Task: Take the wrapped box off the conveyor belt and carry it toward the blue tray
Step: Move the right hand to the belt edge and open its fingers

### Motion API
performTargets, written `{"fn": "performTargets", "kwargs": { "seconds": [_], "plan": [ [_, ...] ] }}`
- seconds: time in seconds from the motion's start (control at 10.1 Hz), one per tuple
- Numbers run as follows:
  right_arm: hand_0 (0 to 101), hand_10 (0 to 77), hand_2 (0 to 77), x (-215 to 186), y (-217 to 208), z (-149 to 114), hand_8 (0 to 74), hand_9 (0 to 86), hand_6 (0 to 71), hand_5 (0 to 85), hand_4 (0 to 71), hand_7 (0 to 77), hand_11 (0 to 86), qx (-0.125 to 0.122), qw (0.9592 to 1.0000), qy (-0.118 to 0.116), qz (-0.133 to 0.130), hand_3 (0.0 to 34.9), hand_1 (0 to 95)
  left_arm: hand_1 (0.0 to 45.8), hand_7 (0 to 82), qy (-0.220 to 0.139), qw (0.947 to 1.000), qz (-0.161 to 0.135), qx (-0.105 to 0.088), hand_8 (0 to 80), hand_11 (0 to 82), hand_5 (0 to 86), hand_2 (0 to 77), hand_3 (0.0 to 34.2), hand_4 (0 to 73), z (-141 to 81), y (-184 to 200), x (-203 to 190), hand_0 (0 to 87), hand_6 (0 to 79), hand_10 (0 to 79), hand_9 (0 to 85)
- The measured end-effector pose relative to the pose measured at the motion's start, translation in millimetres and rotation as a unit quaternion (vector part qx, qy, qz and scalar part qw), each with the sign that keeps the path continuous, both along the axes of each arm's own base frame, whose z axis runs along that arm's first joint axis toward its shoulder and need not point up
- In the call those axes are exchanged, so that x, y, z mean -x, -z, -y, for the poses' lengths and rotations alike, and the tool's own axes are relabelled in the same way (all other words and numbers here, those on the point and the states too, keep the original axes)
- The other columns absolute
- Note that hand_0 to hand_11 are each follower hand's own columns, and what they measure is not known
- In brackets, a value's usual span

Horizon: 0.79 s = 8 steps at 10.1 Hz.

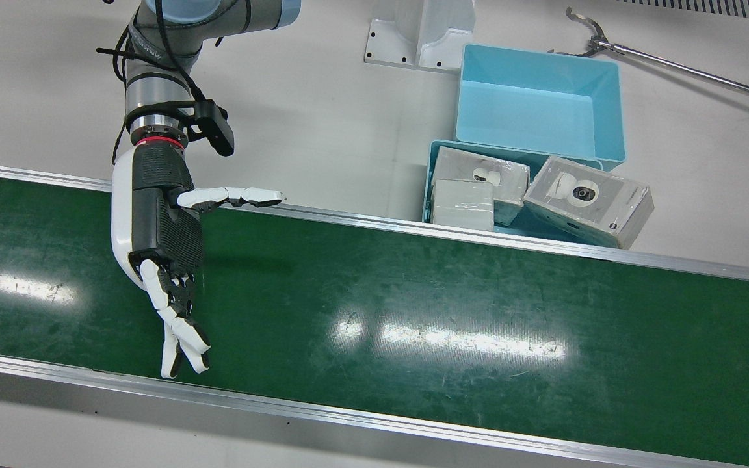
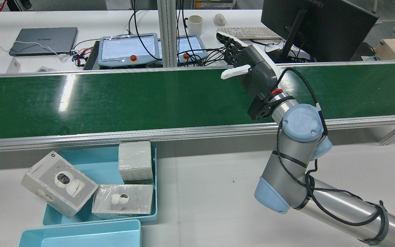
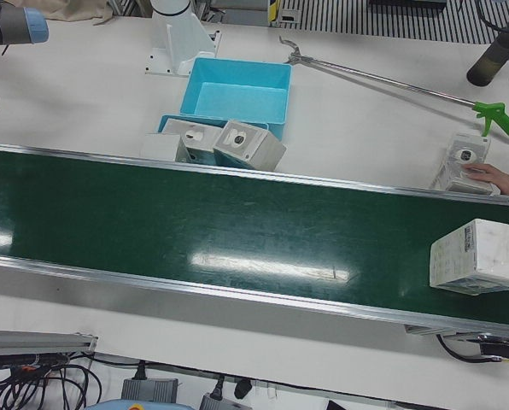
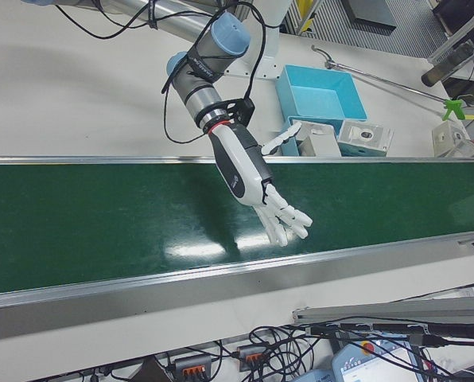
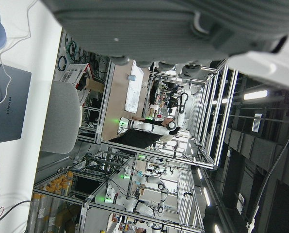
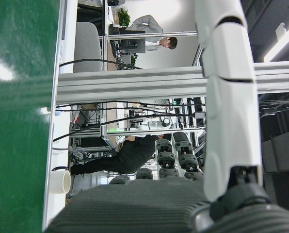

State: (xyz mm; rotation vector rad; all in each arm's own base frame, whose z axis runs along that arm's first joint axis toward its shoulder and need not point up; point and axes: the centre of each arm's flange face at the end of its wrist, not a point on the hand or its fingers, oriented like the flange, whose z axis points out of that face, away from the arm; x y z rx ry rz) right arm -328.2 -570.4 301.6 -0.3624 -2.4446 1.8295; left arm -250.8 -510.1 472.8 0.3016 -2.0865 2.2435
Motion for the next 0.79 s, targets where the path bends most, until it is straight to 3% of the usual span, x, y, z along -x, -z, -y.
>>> {"fn": "performTargets", "kwargs": {
  "seconds": [0.1, 0.5, 0.6, 0.79],
  "plan": [
    [47, 0.0, 1.6, -0.7, -1.1, 0.6, 0.0, 1.1, 3.3, 14.7, 9.3, 2.2, 0.5, 0.0, 1.0, 0.0, 0.001, 0.0, 10.9, 0.0, 0.5, 0.0, 1.0, 0.0, 0.0, 0.5, 0.5, 1.1, 1.1, 0.0, 0.0, 0.0, 0.0, 0.0, 0.0, 0.5, 0.5, 0.5],
    [48, 0.0, 5.5, 4.0, -25.1, 8.1, 0.0, 1.6, 3.3, 16.4, 9.3, 3.3, 0.5, 0.021, 0.9997, 0.0, -0.016, 0.0, 14.2, 0.0, 0.5, 0.0, 1.0, 0.0, 0.0, 0.5, 0.5, 1.1, 1.1, 0.0, 0.0, 0.0, 0.0, 0.0, 0.0, 0.5, 0.5, 0.0],
    [48, 0.0, 3.3, 4.2, -29.2, 10.0, 0.0, 1.6, 3.3, 16.4, 6.0, 3.3, 0.5, 0.024, 0.9995, 0.002, -0.018, 0.0, 14.2, 0.0, 0.5, 0.0, 1.0, 0.0, 0.0, 0.5, 0.5, 1.1, 1.1, 0.0, 0.0, 0.0, 0.0, 0.0, 0.0, 0.5, 0.5, 0.0],
    [48, 0.0, 3.3, 1.3, -34.6, 10.6, 0.0, 1.6, 2.2, 15.3, 7.6, 1.1, 0.5, 0.025, 0.9994, 0.016, -0.019, 0.0, 14.2, 0.0, 0.5, 0.0, 1.0, 0.0, 0.0, 0.5, 0.5, 1.1, 0.5, 0.0, 0.0, 0.0, 0.0, 0.0, 0.0, 0.5, 0.5, 0.5]
  ]
}}
